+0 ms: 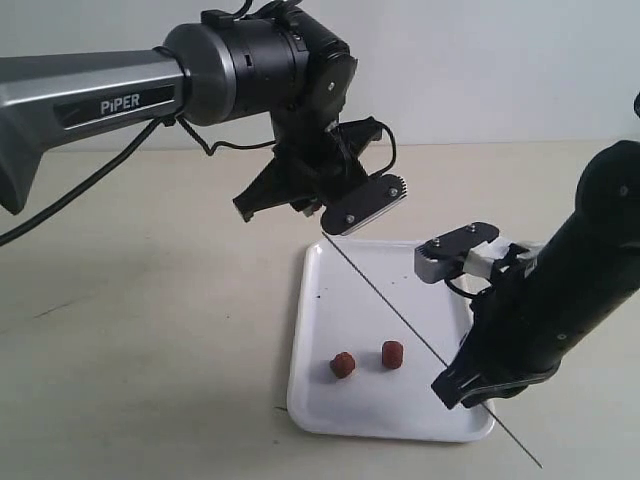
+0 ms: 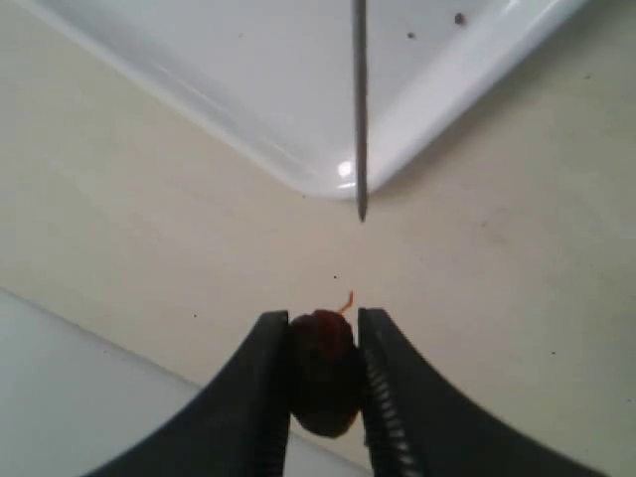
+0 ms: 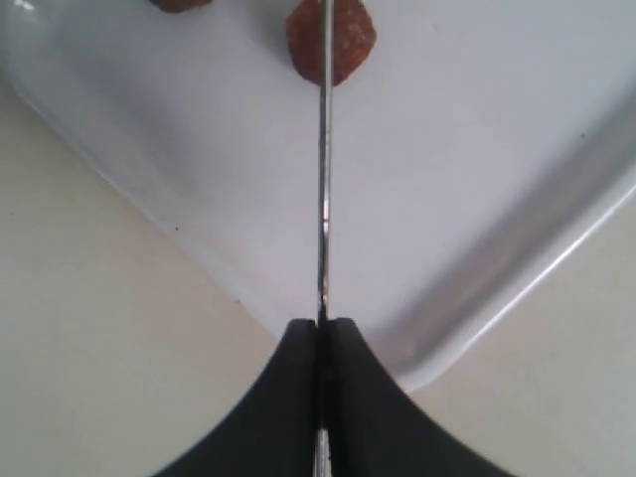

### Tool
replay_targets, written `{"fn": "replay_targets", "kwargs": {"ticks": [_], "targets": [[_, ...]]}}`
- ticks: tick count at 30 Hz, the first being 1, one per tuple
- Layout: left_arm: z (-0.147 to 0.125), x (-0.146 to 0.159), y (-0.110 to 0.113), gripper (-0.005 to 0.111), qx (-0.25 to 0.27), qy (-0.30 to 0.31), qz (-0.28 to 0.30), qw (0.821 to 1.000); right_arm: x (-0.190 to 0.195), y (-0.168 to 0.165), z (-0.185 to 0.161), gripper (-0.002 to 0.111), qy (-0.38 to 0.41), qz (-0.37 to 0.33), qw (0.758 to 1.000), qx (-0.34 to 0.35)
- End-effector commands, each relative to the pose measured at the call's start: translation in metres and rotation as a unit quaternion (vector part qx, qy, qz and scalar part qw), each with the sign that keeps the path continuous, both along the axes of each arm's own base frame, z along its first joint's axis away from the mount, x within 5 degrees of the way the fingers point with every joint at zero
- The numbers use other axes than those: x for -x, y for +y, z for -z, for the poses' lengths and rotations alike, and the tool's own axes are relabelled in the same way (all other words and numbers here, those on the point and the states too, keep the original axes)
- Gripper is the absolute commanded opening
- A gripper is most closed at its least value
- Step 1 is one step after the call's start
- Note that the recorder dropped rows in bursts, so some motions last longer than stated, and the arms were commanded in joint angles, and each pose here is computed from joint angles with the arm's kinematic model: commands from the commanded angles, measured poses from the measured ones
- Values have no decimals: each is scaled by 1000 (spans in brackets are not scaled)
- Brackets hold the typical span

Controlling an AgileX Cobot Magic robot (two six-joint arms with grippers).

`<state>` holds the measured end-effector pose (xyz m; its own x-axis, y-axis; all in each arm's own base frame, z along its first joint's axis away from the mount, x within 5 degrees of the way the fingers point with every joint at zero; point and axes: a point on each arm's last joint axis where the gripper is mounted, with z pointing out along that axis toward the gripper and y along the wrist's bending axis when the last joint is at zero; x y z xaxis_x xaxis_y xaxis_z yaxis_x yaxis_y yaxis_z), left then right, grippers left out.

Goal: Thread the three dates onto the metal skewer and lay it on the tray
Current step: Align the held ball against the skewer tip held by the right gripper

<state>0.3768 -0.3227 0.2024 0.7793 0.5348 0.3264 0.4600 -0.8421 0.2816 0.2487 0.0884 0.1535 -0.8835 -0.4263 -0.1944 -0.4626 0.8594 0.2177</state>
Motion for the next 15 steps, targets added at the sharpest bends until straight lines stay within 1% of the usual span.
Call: {"fn": "replay_targets", "kwargs": {"ticks": [1, 15], "targets": [[-4, 0, 2, 24, 2, -2, -6, 1000, -5, 2, -2, 0, -33, 9, 999, -8], [-4, 1, 1, 24, 8, 4, -8, 1000, -8, 4, -4, 0, -49, 10, 998, -22]]}}
